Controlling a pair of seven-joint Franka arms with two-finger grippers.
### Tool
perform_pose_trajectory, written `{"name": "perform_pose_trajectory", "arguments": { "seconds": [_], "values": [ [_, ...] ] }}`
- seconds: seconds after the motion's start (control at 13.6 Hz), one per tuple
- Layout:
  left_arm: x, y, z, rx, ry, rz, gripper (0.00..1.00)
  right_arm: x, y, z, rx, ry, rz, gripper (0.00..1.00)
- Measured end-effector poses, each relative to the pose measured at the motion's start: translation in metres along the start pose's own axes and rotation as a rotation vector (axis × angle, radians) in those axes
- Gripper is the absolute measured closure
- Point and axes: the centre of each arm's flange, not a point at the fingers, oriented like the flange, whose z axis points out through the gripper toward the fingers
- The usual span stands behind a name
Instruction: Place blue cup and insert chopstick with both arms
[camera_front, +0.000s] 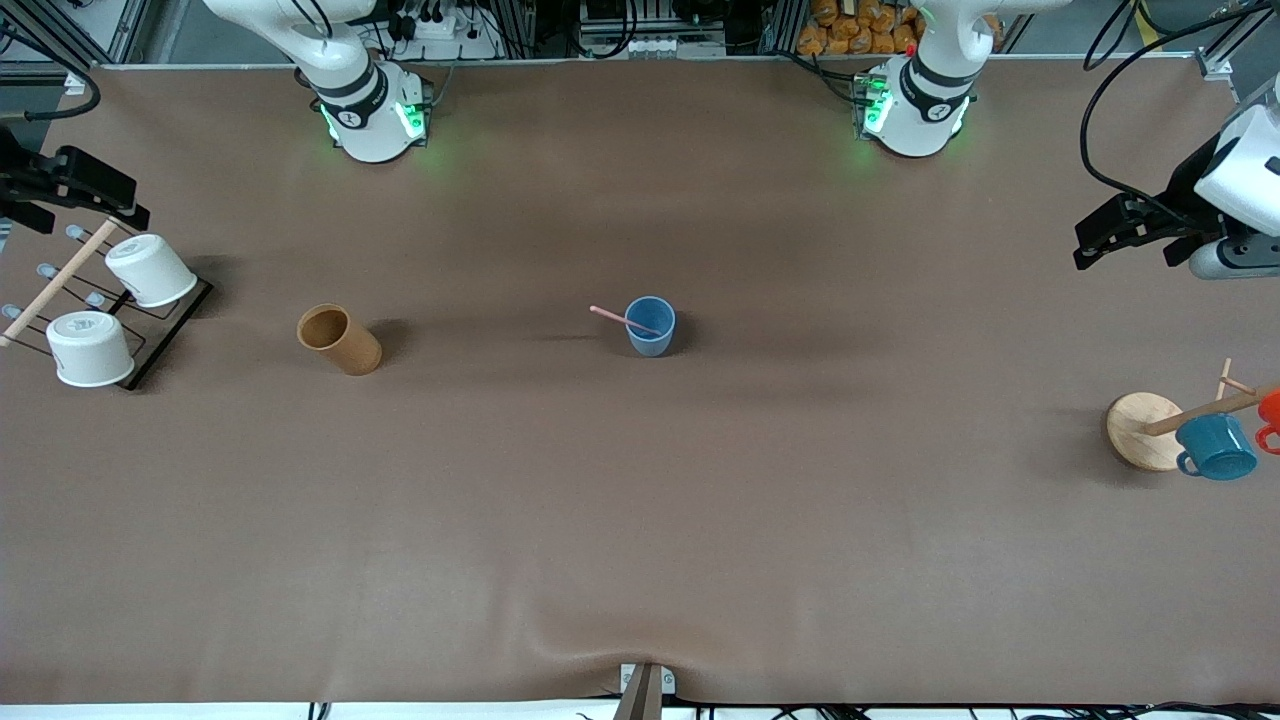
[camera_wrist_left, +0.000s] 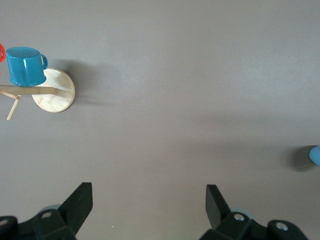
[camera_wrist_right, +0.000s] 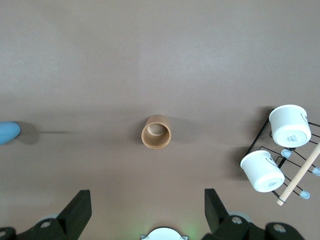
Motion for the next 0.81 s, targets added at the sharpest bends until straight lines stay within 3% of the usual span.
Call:
{"name": "perform_pose_trajectory", "arguments": {
  "seconds": [0.81],
  "values": [
    [-0.001, 0.000, -0.015, -0.002, 0.016, 0.000, 0.00, -0.004, 0.004, -0.001, -0.010, 0.045, 0.006, 0.00]
  ]
}}
